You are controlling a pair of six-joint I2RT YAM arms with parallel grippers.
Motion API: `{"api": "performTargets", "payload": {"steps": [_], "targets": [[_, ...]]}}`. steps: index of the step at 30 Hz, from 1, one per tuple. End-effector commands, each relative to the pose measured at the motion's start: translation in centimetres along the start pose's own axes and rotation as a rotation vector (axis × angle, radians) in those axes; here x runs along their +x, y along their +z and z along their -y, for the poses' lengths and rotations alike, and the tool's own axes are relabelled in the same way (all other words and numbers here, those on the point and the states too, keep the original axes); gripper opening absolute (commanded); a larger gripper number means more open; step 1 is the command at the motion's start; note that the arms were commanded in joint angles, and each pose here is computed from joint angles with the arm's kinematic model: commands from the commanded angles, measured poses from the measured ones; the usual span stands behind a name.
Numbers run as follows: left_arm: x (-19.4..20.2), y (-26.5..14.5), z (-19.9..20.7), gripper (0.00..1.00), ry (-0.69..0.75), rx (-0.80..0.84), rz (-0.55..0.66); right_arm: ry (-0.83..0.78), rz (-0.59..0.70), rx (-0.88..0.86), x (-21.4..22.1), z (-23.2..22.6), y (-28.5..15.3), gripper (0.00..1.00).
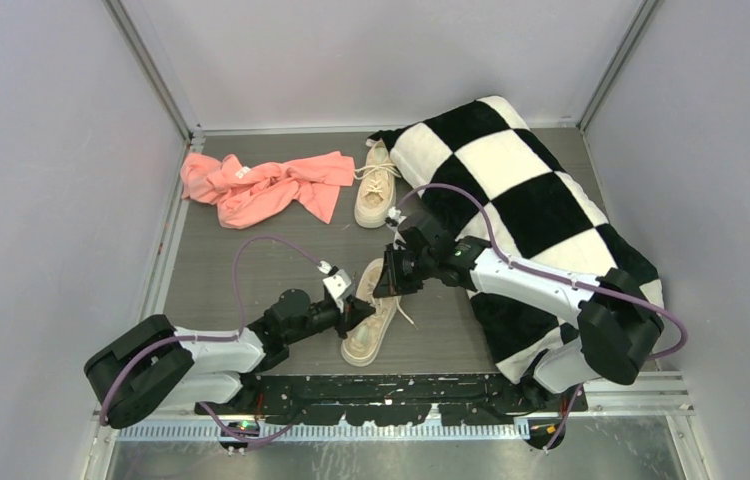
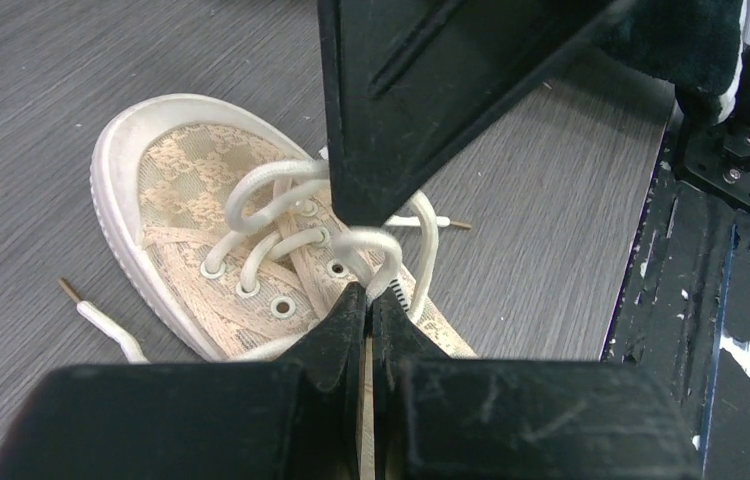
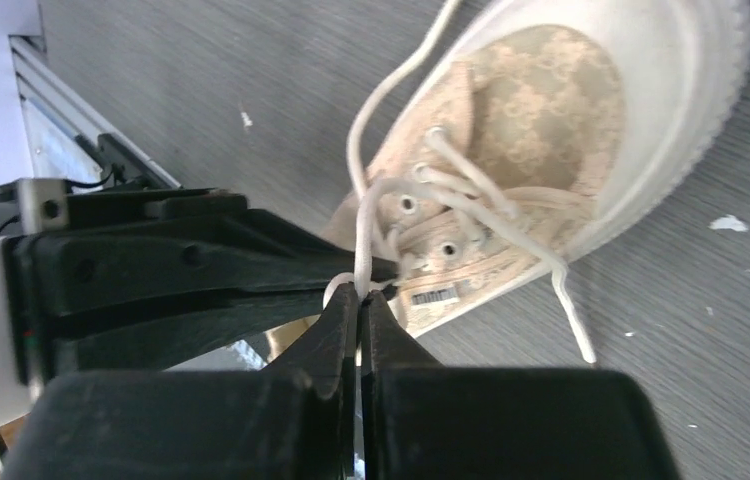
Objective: Tie the shoes
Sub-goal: Adjust the shoelace on the shoelace.
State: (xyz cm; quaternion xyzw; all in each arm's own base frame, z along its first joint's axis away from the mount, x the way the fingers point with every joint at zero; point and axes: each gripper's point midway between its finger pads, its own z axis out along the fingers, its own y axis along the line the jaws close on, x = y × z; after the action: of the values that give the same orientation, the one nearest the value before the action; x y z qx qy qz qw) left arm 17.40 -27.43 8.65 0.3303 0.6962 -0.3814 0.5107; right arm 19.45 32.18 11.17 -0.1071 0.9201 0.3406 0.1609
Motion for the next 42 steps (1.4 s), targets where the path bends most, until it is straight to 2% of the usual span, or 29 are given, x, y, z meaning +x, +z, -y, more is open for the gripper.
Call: {"api": "performTargets", "payload": {"steps": [1, 13, 23, 26, 33, 38, 42], "targets": [[-2.2, 1.0, 0.4, 0.00, 0.023, 0.032, 0.064, -0.074, 0.077, -0.095, -1.9, -4.2, -1.9, 0.01], [-2.5, 1.3, 0.7, 0.00, 0.026, 0.050, 0.066, -0.081, 0.093, -0.102, -2.1, -5.0, -2.1, 0.01], [-2.8, 1.0, 1.1, 0.00, 0.034, 0.076, 0.086, -0.054, 0.056, -0.017, -2.0, -2.9, 0.7, 0.02], [-2.9, 0.9, 1.1, 0.00, 0.034, 0.072, 0.088, -0.041, 0.028, 0.011, -1.6, -2.2, 1.0, 0.11], [-2.8, 0.7, 0.8, 0.00, 0.031, 0.054, 0.089, -0.045, 0.106, 0.032, -2.7, -2.1, -0.9, 0.37], [-2.6, 0.7, 0.4, 0.00, 0.027, 0.037, 0.087, -0.050, 0.159, 0.047, -3.3, -2.0, -2.6, 0.50], [-2.5, 0.8, 0.1, 0.00, 0.018, 0.021, 0.092, -0.018, 0.252, 0.093, -4.2, -0.4, -4.2, 0.55]]}}
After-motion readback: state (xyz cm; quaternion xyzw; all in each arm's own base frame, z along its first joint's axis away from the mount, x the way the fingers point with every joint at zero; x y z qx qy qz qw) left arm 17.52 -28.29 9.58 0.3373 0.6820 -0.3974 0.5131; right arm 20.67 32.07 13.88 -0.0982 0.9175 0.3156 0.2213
